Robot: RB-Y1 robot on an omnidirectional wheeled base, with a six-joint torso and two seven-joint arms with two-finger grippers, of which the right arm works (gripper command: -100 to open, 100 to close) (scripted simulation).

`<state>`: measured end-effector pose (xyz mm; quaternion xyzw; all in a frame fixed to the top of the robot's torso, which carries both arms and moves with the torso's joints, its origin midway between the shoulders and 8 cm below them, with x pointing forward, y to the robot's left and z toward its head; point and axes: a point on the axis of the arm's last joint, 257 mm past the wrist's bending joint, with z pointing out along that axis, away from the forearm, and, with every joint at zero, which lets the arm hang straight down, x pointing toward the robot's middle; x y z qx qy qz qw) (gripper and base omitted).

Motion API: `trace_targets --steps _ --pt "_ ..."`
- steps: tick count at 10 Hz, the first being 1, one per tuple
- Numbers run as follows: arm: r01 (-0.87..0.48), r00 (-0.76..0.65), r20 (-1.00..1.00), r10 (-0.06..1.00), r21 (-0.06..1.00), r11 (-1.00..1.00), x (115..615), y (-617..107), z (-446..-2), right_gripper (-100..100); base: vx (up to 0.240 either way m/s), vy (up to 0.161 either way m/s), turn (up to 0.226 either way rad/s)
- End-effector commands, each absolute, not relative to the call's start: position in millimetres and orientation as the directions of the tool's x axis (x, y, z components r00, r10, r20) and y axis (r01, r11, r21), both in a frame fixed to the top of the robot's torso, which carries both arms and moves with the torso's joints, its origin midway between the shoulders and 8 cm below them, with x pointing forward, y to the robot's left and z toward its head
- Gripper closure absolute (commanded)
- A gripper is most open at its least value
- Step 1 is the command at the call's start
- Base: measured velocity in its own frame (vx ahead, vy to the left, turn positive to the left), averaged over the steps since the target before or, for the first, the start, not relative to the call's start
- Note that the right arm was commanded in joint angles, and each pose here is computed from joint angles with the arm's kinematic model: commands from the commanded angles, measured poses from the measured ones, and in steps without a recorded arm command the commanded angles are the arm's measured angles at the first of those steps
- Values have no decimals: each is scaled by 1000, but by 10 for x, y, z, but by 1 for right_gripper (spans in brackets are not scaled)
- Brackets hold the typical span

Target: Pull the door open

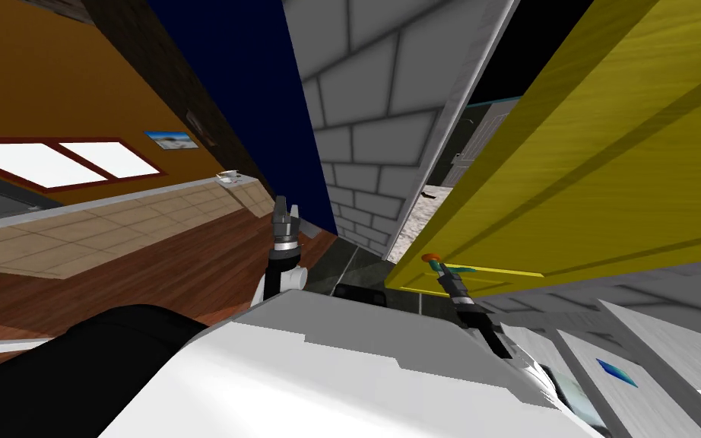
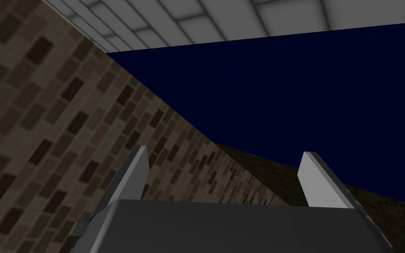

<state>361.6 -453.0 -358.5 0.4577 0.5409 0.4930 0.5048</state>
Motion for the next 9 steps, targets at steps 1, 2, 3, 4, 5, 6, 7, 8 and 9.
trace_targets --steps 1,2,3,4,5,6,7,8,9 --pt "-2 -71 -95 993 995 95 3616 -4530 -3585 100 -109 -32 43" --pt "-3 -80 -94 992 996 94 3517 -4553 -3593 100 -156 -60 212" --pt "-4 -84 -95 992 995 95 3468 -4572 -3589 100 -244 -126 222" --pt "-5 -88 -96 992 995 96 3415 -4593 -3585 100 -237 -90 192" --pt "-6 -92 -97 991 995 97 3359 -4615 -3579 100 -213 -78 191" --pt "-8 -96 -98 991 995 98 3303 -4637 -3572 100 -210 -92 165" --pt "-9 -100 -99 990 995 99 3250 -4656 -3566 100 -202 -89 176" --pt "-10 -105 -101 989 995 100 3183 -4681 -3556 100 -214 -95 208" --pt "-11 -109 -102 989 995 101 3139 -4697 -3549 100 -243 -74 173"
